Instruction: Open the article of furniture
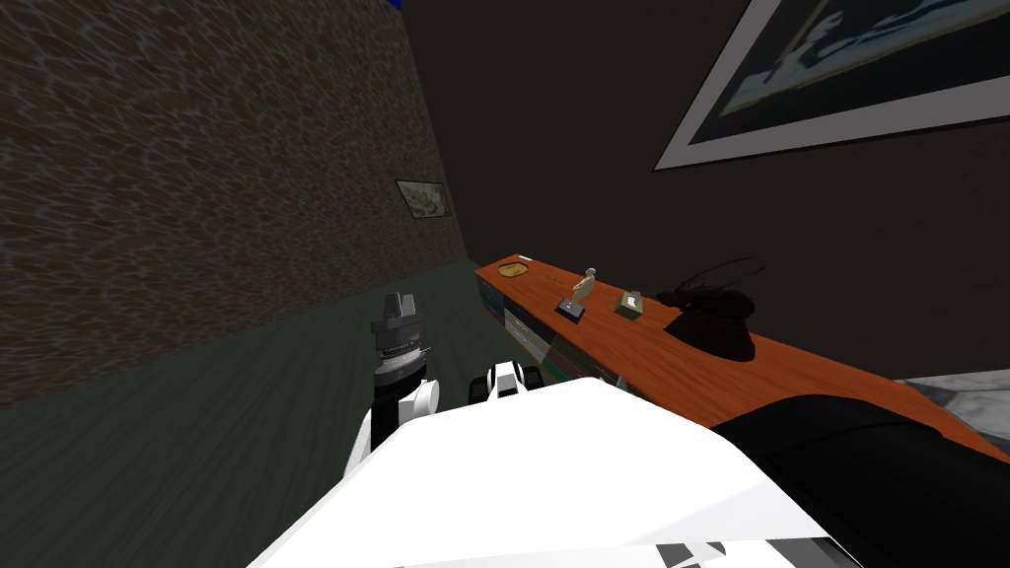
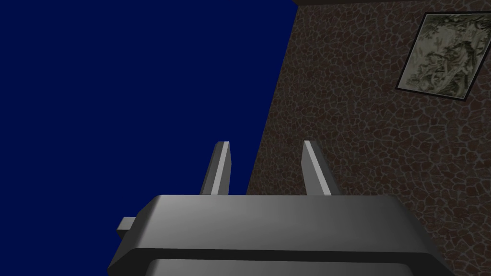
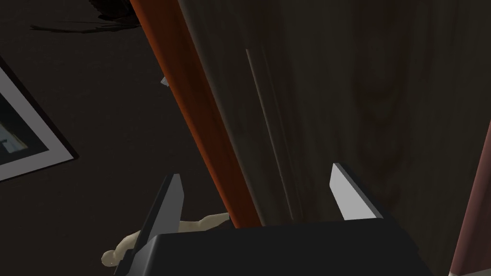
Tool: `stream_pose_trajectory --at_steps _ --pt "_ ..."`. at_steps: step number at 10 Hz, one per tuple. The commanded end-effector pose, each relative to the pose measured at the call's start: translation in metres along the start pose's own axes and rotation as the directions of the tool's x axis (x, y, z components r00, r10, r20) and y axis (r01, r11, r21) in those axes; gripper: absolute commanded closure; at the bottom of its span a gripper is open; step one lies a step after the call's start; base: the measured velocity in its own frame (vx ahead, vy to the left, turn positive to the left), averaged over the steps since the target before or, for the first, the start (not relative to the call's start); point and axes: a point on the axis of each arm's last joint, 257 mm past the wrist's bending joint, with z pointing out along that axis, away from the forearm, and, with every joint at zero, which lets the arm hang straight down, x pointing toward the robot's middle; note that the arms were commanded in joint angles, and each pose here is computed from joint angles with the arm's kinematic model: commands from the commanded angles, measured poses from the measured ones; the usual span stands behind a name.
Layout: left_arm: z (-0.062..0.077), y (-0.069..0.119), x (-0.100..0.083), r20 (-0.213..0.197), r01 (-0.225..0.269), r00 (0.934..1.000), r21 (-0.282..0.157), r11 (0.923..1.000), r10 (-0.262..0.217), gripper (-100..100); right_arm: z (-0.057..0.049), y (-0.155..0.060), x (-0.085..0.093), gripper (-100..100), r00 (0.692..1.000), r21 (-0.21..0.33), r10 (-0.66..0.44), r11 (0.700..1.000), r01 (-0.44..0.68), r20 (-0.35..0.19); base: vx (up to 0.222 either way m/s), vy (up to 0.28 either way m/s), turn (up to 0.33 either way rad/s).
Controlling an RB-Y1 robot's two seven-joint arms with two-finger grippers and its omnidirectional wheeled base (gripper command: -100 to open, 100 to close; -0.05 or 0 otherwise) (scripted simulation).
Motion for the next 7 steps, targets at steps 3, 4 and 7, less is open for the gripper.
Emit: stream_pose_trajectory --at_steps 3,4,7 --pt "0.0 0.0 0.0 0.0 0.0 1.0 0.0 1.0 0.0 0 0.005 -0.01 0.006 -100 1.0 0.006 -0.006 1.0 0.006 0.008 -0.006 0.013 0.002" --pt "0.0 0.0 0.0 0.0 0.0 1.0 0.0 1.0 0.0 0 0.01 -0.016 0.011 -100 1.0 0.006 -0.007 1.0 0.007 0.007 0.062 -0.044 0.008" --pt "0.0 0.0 0.0 0.0 0.0 1.0 0.0 1.0 0.0 0 -0.002 -0.015 0.009 100 1.0 0.003 -0.006 1.0 0.006 0.015 0.004 0.02 -0.006"
